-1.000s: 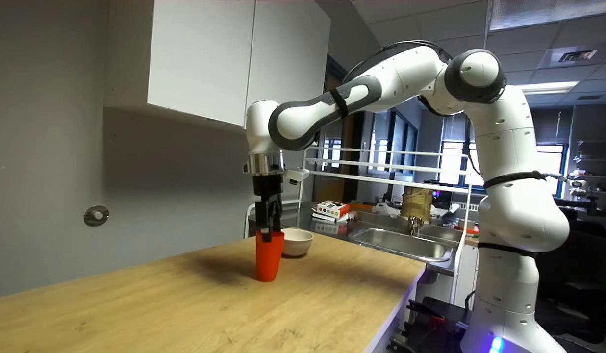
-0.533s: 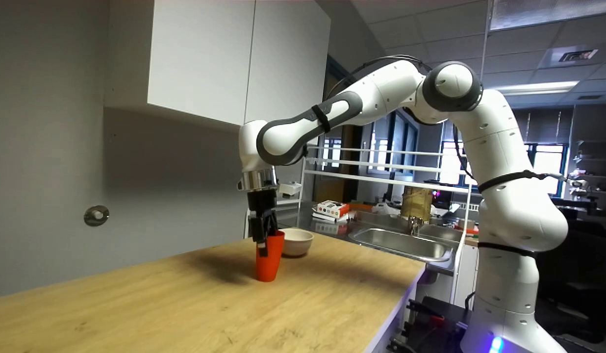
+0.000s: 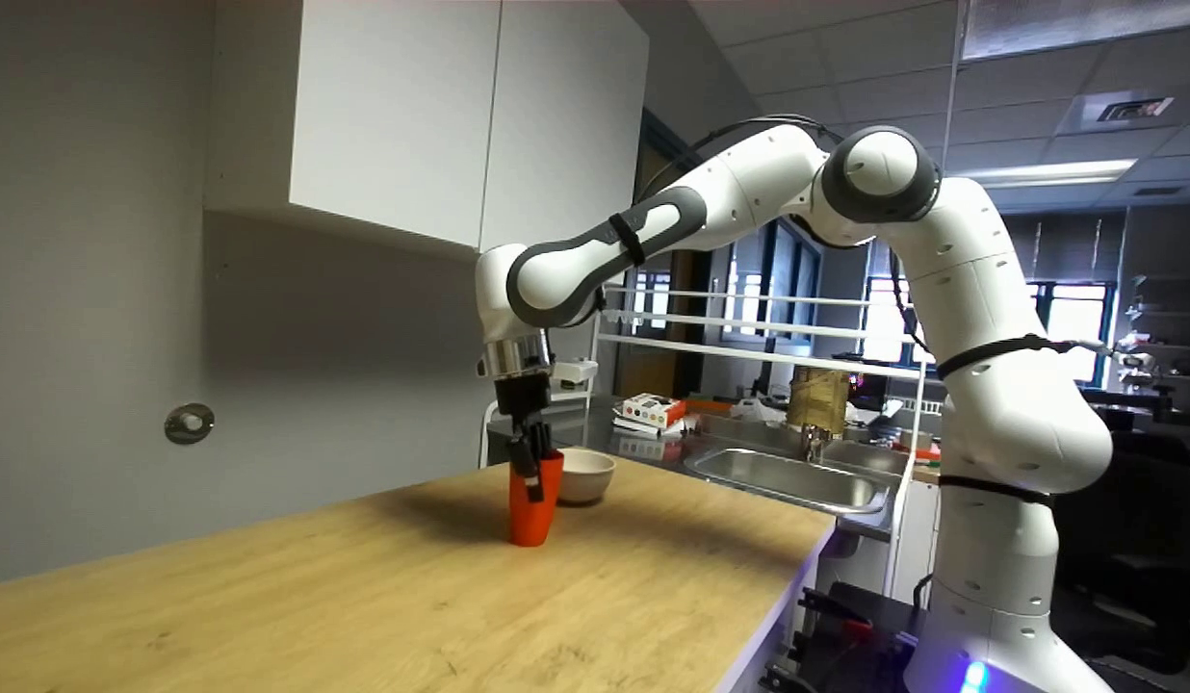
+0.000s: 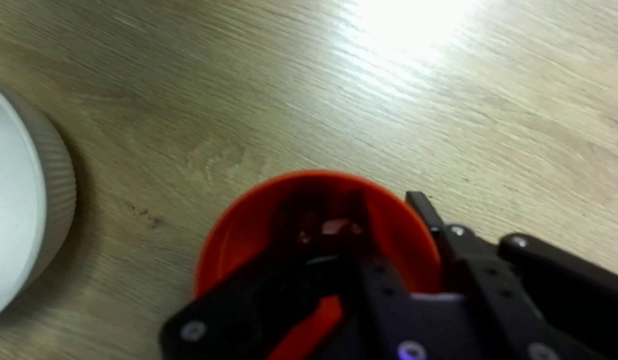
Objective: Pour the contents in the cup into the bowl
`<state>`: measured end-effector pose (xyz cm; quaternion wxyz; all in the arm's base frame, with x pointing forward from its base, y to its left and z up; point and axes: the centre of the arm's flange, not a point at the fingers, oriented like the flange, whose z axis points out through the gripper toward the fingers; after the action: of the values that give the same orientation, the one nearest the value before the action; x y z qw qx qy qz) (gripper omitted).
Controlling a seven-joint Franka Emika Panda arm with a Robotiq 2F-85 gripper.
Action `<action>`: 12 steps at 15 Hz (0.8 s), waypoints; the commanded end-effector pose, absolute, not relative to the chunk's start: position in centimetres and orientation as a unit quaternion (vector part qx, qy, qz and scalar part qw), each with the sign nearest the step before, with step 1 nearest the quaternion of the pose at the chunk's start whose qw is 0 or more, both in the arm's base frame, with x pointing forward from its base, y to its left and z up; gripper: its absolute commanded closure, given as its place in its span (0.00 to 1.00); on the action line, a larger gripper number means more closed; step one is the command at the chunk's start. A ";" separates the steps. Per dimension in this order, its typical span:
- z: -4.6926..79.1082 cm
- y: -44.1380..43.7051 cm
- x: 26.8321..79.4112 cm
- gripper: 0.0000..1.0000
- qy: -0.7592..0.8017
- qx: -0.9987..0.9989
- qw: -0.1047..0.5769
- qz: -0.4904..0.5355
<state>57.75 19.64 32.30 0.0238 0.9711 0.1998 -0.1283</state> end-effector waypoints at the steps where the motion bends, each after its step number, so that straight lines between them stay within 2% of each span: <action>1: 34.7 18.2 55.6 0.95 0.191 0.972 0.057 -0.128; 3: 35.5 17.3 54.4 0.98 0.186 0.971 0.080 -0.127; 4: 35.9 16.8 53.6 0.94 0.182 0.970 0.093 -0.128; 7: 37.0 15.0 51.3 0.93 0.172 0.969 0.125 -0.128; 12: 41.1 12.8 48.8 0.94 0.194 0.967 0.105 -0.127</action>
<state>51.06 14.58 37.60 0.1165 0.9672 0.1792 -0.1370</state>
